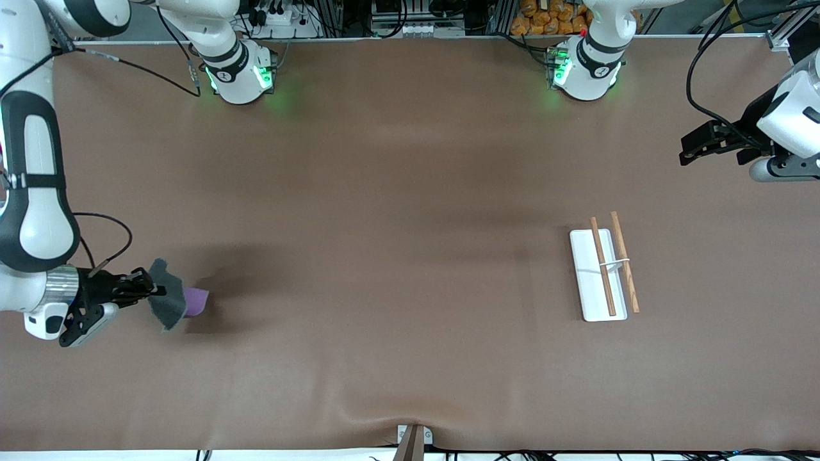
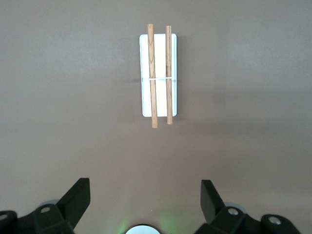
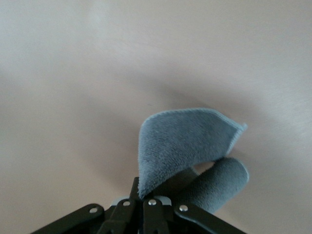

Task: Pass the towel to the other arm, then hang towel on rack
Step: 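Lift the towel with the right gripper and carry it toward the table middle, then hold the towel up with the right gripper while the left gripper approaches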

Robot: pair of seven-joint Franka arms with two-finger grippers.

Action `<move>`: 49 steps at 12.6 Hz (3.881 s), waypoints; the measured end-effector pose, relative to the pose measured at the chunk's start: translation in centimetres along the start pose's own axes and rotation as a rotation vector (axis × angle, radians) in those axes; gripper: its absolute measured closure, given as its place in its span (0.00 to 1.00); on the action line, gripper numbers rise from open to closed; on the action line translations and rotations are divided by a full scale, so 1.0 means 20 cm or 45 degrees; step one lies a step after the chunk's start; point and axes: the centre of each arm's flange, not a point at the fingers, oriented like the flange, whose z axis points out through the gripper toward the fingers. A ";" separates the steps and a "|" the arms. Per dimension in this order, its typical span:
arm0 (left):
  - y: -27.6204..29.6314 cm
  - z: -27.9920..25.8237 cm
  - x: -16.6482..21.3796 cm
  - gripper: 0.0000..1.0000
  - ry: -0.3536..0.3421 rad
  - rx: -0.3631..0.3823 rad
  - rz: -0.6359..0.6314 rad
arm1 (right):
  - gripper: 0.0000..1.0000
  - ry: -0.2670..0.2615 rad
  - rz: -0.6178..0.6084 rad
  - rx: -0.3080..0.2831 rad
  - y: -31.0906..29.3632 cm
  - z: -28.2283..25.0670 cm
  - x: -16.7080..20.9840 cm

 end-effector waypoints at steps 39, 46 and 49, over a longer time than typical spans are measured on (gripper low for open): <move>0.41 0.34 0.31 0.00 -0.117 -0.326 -0.673 | 0.98 0.137 2.583 1.076 -3.03 0.39 0.66; 0.53 0.45 0.40 0.00 -0.279 -0.499 -1.049 | 0.98 0.083 2.697 1.148 -3.09 0.47 0.66; 0.55 0.48 0.45 0.00 -0.287 -0.526 -1.071 | 0.98 0.083 2.702 1.149 -3.08 0.48 0.66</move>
